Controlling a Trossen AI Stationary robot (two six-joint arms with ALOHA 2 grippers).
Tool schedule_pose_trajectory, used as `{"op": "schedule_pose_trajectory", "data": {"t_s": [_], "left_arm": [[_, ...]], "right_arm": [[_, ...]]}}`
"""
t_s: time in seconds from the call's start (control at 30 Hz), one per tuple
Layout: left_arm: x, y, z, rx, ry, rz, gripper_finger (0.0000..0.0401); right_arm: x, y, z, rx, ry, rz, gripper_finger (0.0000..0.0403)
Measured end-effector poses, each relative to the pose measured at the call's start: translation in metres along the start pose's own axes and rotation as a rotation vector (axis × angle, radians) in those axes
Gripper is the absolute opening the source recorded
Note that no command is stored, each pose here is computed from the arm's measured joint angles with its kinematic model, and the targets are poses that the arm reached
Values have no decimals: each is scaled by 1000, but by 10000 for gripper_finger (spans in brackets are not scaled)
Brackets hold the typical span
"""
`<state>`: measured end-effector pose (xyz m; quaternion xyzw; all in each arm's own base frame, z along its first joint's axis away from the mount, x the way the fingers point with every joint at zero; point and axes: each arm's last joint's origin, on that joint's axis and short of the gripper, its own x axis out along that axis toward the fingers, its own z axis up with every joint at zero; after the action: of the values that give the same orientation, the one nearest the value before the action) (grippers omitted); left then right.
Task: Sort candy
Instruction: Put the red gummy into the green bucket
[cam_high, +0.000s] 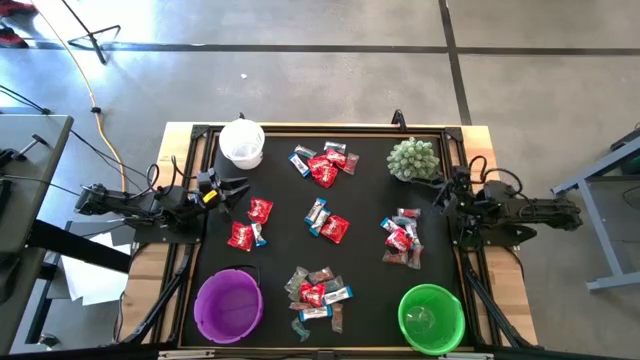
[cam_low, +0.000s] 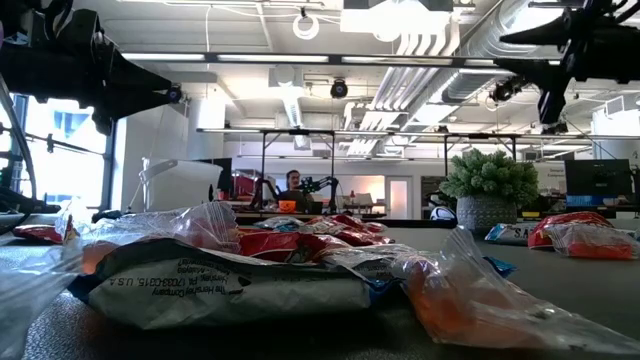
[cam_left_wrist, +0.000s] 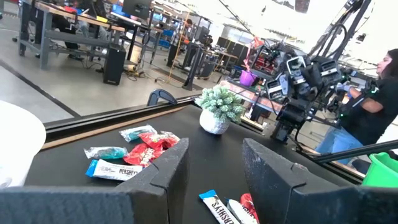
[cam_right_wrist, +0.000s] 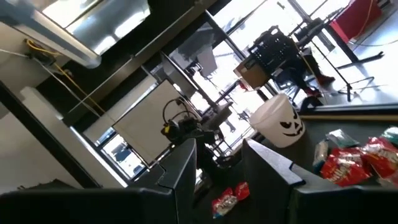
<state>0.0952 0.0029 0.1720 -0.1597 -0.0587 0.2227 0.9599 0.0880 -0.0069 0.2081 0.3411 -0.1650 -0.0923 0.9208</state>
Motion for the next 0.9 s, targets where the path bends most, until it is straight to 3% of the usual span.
{"op": "schedule_pose_trajectory", "data": {"t_s": [0.4, 0.73, 0.9], "left_arm": [[0, 0, 0, 0, 0, 0, 131], [0, 0, 0, 47, -2, 8, 131], [0, 0, 1, -39, -16, 7, 131]], "right_arm": [[-2, 14, 23, -103, -99, -29, 126], [-4, 14, 30, -68, -186, -138, 126], [-4, 13, 30, -69, -208, -182, 126]]}}
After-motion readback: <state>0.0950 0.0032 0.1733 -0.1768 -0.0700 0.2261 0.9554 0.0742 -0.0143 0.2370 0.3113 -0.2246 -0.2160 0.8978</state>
